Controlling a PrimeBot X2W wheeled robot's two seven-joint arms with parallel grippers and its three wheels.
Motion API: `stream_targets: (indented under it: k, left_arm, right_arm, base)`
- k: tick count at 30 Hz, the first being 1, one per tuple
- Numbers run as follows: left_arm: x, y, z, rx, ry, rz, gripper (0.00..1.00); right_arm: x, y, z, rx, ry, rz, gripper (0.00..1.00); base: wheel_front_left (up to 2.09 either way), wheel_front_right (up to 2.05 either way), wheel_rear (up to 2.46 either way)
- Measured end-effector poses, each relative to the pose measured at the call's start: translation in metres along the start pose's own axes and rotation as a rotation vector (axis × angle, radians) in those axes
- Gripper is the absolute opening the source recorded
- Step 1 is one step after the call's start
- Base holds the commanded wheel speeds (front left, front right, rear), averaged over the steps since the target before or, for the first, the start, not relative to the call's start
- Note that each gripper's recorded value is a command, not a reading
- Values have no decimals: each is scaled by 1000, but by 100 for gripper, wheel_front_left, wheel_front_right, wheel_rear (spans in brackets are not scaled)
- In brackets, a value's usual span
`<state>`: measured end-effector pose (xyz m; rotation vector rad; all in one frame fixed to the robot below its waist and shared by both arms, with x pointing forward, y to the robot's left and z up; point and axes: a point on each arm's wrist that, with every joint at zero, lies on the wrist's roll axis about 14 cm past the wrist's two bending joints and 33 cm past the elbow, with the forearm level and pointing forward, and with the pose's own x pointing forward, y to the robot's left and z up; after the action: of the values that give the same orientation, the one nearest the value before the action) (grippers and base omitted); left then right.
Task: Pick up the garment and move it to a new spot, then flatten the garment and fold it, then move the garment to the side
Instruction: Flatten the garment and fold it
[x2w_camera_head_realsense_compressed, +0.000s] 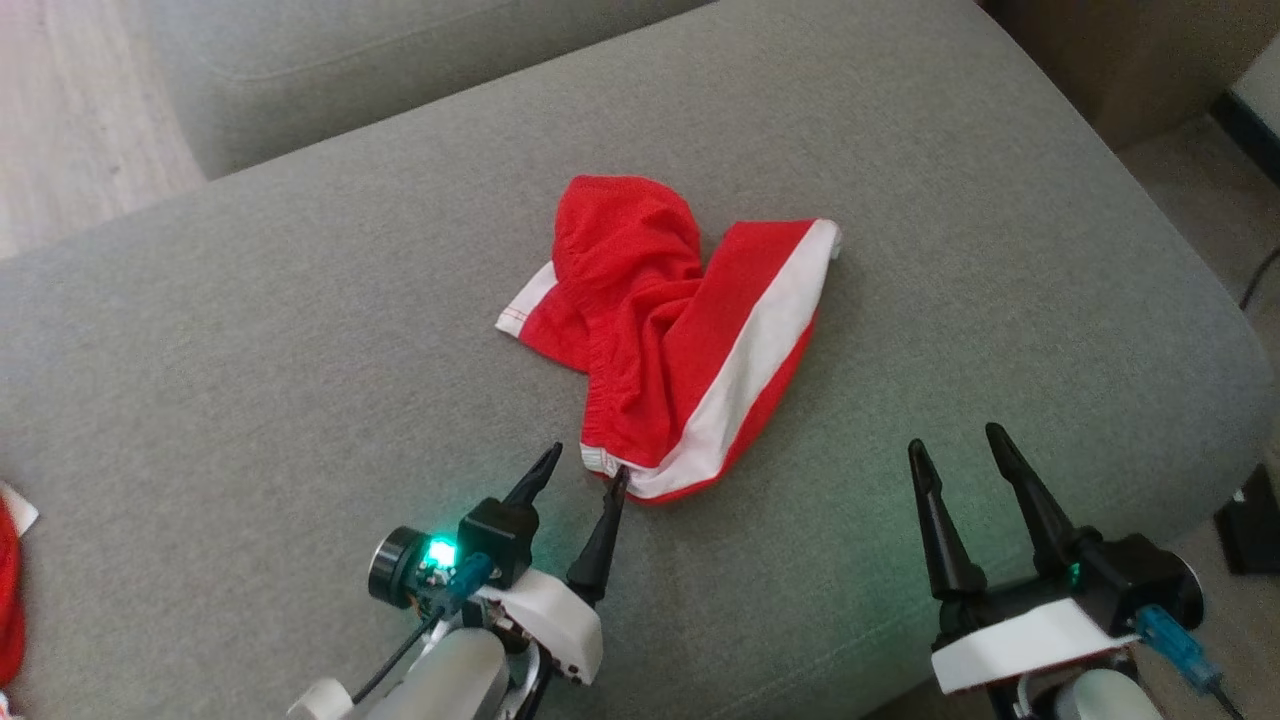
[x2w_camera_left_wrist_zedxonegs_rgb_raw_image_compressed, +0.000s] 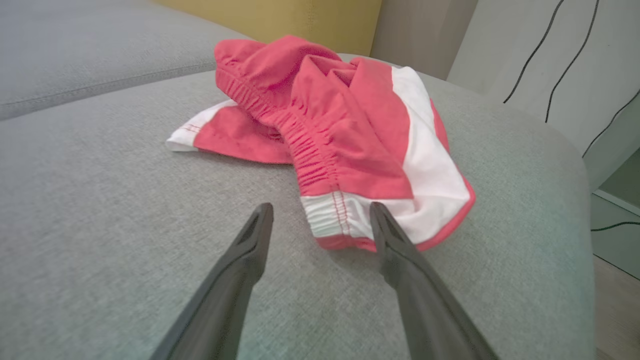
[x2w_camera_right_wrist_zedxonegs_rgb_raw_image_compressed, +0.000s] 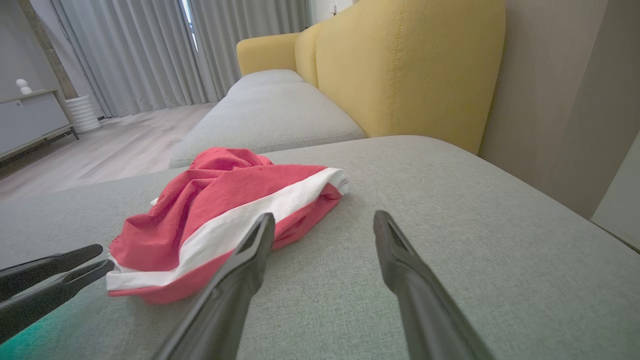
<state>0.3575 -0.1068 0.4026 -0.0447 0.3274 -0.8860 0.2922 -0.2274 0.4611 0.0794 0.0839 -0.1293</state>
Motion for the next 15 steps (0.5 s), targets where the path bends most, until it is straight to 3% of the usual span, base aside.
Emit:
stream_targets:
  k: [15]
  left_arm:
    - [6, -14, -6, 2, 27, -54, 100]
  right_arm:
    - [-4, -3, -2, -7, 8, -9, 100]
  base:
    - [0, 0, 0]
